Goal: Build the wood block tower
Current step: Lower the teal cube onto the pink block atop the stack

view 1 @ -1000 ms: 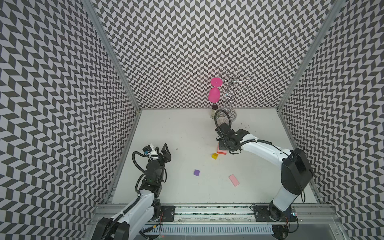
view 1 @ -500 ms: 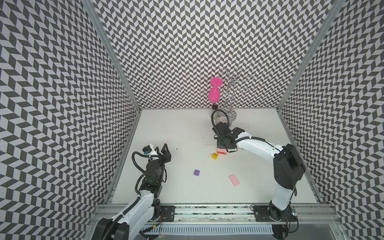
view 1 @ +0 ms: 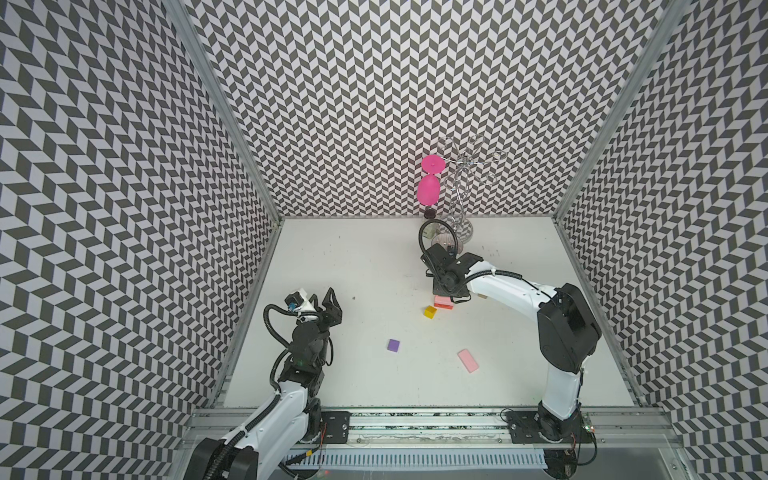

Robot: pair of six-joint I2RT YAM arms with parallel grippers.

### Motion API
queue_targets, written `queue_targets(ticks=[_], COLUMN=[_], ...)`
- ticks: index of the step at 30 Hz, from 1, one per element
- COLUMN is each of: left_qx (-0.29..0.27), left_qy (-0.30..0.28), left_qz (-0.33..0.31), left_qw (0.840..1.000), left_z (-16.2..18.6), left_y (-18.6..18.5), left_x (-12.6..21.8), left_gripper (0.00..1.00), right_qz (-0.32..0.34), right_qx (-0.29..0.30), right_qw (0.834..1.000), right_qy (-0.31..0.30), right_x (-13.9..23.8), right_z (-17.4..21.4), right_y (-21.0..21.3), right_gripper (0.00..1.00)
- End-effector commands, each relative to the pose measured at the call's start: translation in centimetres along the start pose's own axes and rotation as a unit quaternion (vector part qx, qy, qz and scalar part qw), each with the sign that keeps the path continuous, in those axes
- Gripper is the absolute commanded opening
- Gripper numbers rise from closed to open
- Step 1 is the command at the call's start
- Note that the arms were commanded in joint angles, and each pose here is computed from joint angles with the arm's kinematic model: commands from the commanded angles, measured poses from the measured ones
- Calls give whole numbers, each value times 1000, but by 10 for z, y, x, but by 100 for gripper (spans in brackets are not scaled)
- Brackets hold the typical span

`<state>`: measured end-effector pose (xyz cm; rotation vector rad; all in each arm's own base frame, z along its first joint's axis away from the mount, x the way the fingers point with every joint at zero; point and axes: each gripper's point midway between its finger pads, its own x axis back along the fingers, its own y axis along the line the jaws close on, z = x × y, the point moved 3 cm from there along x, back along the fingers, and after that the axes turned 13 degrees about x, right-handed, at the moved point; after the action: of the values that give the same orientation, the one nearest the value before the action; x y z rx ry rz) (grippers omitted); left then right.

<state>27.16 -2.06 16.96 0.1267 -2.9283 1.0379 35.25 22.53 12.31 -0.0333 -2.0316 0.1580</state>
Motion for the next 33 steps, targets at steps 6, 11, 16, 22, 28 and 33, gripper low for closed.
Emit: queue_targets(ticks=[6,11,16,22,28,33], left_qx=[9,9,10,10,10,9], left_qy=[-9,-8,-9,-9,-9,-9], left_qz=[7,8,8,8,8,9], left_qw=[1000,1000,1000,1000,1000,1000], left_z=[-3,-3,-3,-3,-3,-3], left_y=[0,0,-1,-1,-1,-1], left_x=[2,2,2,2,2,3], left_gripper=[58,58,58,58,58,58], right_qz=[9,9,7,5,3,0], right_qx=[-15,-15,-16,-13,-13,-14], right_qw=[1000,1000,1000,1000,1000,1000], right_qy=[-13,-11,-11,-10,-13,-14], right_x=[-1,-4,-5,-7,-7,-5], right_z=[-10,-9,-8,-6,-6,-6], right_y=[-4,-4,-4,-3,-3,-4], right_gripper=[25,27,30,35,37,37])
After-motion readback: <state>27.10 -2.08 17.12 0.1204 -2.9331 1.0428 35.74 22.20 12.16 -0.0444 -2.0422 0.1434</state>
